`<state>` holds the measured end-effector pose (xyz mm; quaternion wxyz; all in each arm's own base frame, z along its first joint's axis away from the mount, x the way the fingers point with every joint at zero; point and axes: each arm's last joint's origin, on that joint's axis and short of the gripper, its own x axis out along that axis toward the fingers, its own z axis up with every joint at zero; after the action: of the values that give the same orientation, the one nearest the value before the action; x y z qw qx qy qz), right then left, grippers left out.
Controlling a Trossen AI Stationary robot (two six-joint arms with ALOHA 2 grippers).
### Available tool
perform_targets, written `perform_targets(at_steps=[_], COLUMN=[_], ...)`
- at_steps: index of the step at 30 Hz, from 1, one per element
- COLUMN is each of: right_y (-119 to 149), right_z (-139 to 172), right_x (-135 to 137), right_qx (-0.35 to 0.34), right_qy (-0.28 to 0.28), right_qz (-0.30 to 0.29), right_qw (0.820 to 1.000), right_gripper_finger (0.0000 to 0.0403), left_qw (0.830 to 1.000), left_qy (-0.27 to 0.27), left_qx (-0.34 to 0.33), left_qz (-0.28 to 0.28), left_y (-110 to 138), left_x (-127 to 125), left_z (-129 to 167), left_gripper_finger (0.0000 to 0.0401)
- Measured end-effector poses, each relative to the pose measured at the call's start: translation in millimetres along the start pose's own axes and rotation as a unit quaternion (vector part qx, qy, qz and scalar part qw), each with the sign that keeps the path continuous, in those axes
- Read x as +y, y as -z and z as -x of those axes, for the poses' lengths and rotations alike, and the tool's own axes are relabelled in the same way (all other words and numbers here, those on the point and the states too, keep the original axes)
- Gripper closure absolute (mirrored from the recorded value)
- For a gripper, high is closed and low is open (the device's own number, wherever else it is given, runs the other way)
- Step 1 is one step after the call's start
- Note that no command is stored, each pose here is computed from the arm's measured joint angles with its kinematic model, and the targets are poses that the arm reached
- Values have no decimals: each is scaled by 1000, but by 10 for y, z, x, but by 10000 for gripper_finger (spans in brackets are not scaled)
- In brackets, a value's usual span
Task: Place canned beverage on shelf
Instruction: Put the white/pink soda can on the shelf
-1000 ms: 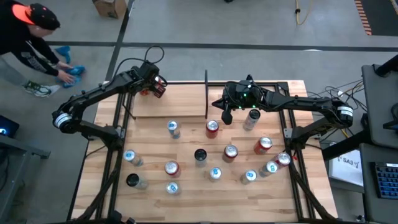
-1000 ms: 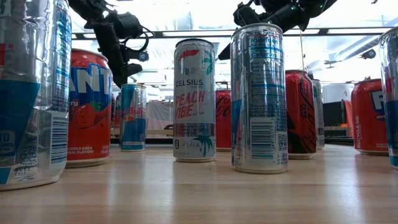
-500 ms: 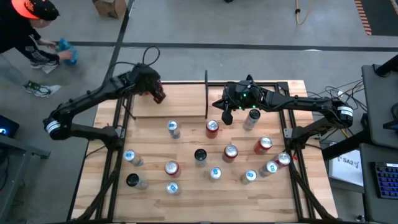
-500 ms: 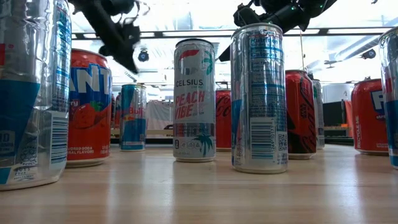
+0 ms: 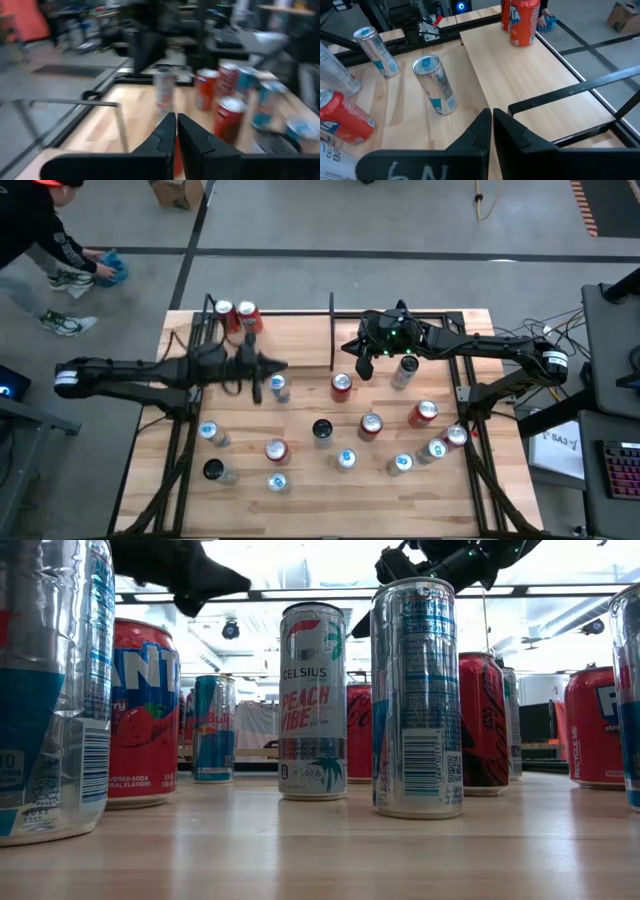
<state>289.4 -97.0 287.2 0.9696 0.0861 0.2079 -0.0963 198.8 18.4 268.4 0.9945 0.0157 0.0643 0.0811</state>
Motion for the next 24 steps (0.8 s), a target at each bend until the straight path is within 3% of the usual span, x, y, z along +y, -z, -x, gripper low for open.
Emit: perform_targets(at_steps=[7, 17, 24], right_y=[-52, -79, -101], right_z=[1, -4, -18], right_x=[3, 57, 231], right_qx=[-27, -41, -59], right_qy=[-1, -10, -18], right_qz=[-10, -41, -32], right_qw=[1000, 998, 998], right_gripper_finger=[394, 394, 394], left_qw=[996, 975, 970], left_qy=[38, 39, 23], left_qx=[18, 20, 24], left_qz=[-78, -216, -242], left_y=[262, 126, 131], left_x=[-150, -128, -55], left_z=[40, 81, 118], left_gripper_finger=[401, 401, 401])
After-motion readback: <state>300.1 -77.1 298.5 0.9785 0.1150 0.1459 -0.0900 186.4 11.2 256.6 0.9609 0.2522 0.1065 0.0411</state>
